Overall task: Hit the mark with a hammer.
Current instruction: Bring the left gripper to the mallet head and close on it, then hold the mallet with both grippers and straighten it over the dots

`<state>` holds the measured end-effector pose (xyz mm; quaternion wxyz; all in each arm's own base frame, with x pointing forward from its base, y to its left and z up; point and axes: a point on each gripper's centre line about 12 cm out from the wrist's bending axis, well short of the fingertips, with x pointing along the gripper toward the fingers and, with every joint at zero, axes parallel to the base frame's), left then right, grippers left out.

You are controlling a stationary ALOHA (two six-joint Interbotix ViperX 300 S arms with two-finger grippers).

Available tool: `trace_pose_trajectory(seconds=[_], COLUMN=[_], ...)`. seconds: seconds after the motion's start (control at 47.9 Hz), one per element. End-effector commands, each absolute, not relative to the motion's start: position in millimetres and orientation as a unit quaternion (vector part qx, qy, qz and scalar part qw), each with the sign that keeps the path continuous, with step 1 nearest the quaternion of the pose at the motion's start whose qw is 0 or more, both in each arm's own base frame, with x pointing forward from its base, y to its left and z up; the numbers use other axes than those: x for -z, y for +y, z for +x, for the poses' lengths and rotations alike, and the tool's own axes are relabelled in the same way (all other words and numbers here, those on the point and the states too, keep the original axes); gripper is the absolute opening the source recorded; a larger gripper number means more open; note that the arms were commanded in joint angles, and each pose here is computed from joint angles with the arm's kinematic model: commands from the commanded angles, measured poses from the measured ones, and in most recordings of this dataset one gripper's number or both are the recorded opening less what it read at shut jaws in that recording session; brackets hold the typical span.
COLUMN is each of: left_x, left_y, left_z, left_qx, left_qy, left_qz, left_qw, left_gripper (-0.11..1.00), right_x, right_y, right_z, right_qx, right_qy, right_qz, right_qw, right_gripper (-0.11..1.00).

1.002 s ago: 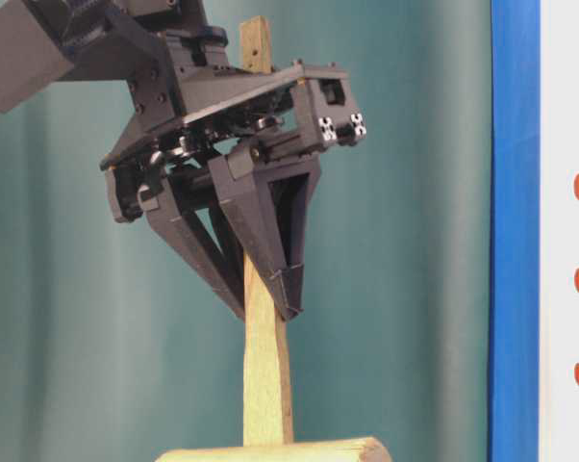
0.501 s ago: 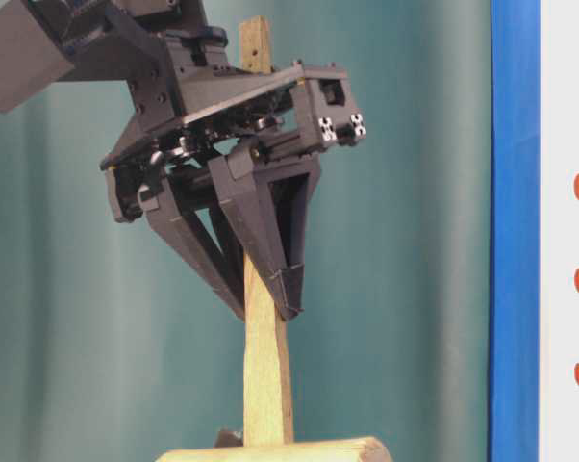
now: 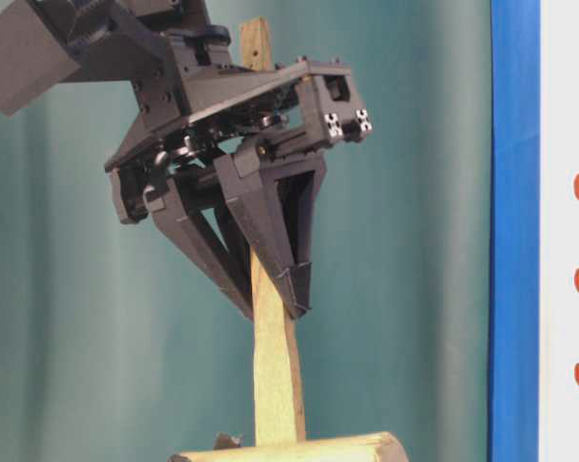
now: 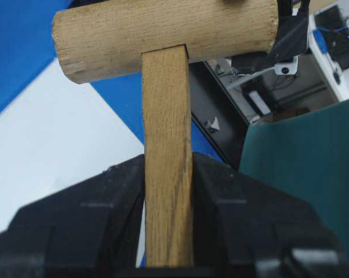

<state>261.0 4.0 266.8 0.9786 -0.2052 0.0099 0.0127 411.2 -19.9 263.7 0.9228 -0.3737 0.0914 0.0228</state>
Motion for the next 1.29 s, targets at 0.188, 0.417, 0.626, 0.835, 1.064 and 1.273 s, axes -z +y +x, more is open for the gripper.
trace_pose_trajectory(seconds=[0.188,0.417,0.626,0.835,1.064,1.273], left_x=[-274,-274,-269,-263,-257,-255], left_y=[6,10,13,15,15,14], left_z=[262,262,261,261,260,260], left_qx=[-0.014,-0.022,-0.030,-0.036,-0.029,-0.023], left_qy=[-0.001,0.003,0.023,0.049,0.080,0.088], left_qz=[-0.205,-0.202,-0.175,-0.104,0.011,0.052], left_qw=[0.979,0.979,0.984,0.993,0.996,0.995], left_gripper=[0.46,0.46,0.46,0.46,0.46,0.46], right_x=[-281,-276,-275,-277,-271,-268], right_y=[-29,-32,-29,-29,-29,-29], right_z=[411,410,408,402,399,398], right_qx=[-0.003,-0.001,0.002,0.008,0.011,0.014], right_qy=[0.086,0.109,0.115,0.136,0.164,0.170], right_qz=[-0.358,-0.338,-0.308,-0.259,-0.196,-0.172], right_qw=[0.930,0.935,0.944,0.956,0.967,0.970], right_gripper=[0.10,0.26,0.89,0.93,0.93,0.93])
